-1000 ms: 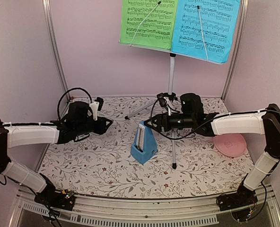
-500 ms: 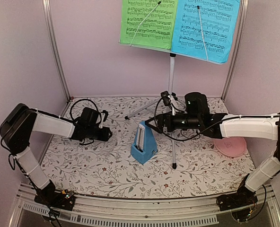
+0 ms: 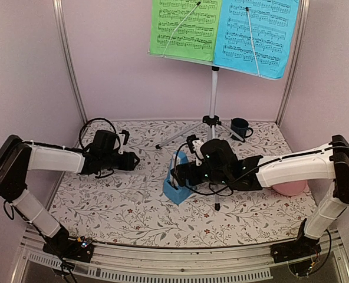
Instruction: Set up the instrument practice props
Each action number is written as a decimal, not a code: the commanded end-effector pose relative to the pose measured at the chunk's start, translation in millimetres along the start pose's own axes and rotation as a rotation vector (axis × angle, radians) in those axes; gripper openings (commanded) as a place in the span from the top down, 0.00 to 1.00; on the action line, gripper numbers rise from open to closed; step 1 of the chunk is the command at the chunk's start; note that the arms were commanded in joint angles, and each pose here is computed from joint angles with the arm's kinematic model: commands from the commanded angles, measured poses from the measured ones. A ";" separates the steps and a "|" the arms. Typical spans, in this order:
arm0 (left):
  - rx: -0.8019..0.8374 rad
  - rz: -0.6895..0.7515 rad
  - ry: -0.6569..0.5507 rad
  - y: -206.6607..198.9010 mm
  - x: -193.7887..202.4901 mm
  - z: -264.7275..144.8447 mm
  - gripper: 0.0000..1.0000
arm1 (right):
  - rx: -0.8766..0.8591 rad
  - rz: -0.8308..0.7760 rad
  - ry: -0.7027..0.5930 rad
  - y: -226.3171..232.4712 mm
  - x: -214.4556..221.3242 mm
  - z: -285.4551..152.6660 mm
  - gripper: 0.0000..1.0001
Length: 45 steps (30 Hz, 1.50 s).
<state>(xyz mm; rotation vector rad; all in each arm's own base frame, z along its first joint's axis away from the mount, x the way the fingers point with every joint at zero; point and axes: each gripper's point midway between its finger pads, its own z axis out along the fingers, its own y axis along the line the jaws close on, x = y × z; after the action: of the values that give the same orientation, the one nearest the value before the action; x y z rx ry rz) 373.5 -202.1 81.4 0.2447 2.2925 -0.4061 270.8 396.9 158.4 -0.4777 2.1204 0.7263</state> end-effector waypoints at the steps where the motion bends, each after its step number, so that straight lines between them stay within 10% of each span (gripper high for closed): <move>1: 0.041 -0.004 -0.114 -7.2 -28.4 -21.5 0.41 | 0.124 0.021 -0.072 -12.7 -18.0 11.3 0.04; 26: 0.067 -0.005 -0.163 -11.7 -37.2 -35.0 0.41 | 0.030 -0.088 -0.151 -7.3 -6.8 -5.9 0.36; 32: 0.120 0.027 -0.220 -22.0 -45.2 -49.8 0.40 | -0.091 -0.130 -0.165 13.7 -12.1 -19.0 0.01; 45: 0.354 0.219 -0.376 -104.3 -30.2 -78.3 0.42 | -0.225 -0.172 -0.217 20.8 -26.4 -52.6 0.01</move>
<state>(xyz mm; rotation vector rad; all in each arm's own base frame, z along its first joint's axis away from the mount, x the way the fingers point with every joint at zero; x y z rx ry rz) 306.7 -258.3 159.2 0.5421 1.8837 -0.6736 243.6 389.8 198.6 -0.6713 1.8214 0.8228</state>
